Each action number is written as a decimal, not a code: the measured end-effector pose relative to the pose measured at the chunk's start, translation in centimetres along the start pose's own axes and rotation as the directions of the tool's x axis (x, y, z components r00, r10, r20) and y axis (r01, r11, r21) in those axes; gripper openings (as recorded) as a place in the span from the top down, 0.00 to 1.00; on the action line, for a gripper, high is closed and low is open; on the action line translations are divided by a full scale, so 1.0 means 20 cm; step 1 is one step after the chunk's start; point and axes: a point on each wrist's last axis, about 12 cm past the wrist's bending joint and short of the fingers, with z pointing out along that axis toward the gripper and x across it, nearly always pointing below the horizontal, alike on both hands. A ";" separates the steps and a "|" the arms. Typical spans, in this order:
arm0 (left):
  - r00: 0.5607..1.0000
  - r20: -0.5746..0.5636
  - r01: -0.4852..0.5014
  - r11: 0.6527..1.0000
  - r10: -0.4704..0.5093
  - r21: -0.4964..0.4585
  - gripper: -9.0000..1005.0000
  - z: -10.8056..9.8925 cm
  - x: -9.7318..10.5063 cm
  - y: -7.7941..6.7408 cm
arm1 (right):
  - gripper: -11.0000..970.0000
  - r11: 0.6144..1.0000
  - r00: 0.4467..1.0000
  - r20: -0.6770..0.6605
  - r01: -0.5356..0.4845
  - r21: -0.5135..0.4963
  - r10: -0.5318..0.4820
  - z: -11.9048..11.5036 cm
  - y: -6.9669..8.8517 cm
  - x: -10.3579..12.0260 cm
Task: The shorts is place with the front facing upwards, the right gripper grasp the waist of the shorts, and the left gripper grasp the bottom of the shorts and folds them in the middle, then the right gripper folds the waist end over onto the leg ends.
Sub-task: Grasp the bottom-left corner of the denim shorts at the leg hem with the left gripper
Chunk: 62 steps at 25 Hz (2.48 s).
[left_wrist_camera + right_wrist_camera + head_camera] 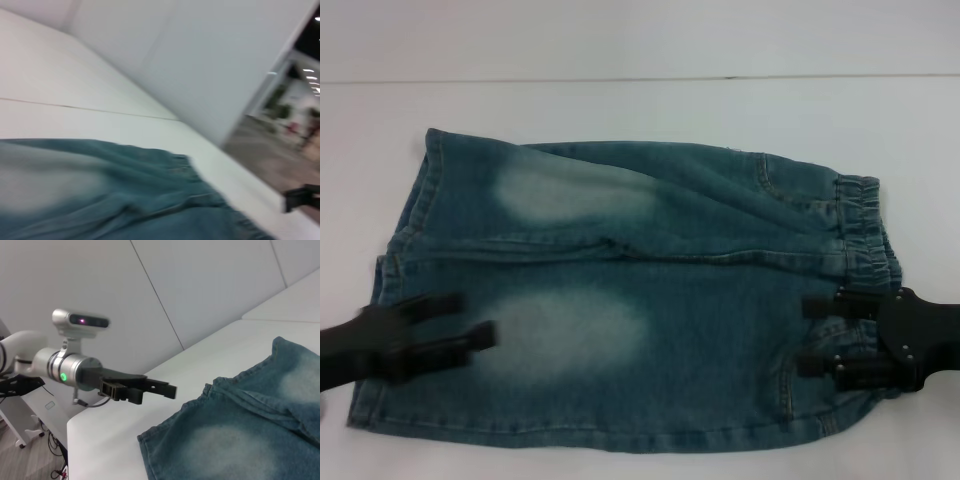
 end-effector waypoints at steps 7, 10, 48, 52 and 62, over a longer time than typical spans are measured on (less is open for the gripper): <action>0.998 0.029 0.053 0.982 -0.048 -0.184 0.07 -0.26 0.13 0.00 | 0.06 1.000 1.000 0.001 0.002 0.001 -0.002 0.01 0.00 0.00; 0.999 -0.003 0.049 0.977 -0.050 -0.209 0.07 -0.29 0.15 -0.01 | 0.06 1.000 1.000 -0.001 0.005 -0.004 -0.005 0.02 -0.01 -0.02; 0.986 -0.148 0.028 0.964 -0.070 -0.265 0.07 -0.30 0.22 0.02 | 0.06 1.000 1.000 0.004 0.003 0.010 -0.003 0.02 -0.01 -0.01; 0.983 -0.169 0.017 0.961 -0.066 -0.277 0.07 -0.30 0.21 0.03 | 0.06 1.000 1.000 0.004 0.003 0.012 -0.003 0.02 -0.01 -0.01; 0.977 -0.203 -0.004 0.947 -0.065 -0.321 0.08 -0.30 0.21 0.05 | 0.06 1.000 1.000 -0.003 0.002 0.009 -0.002 0.02 -0.01 0.00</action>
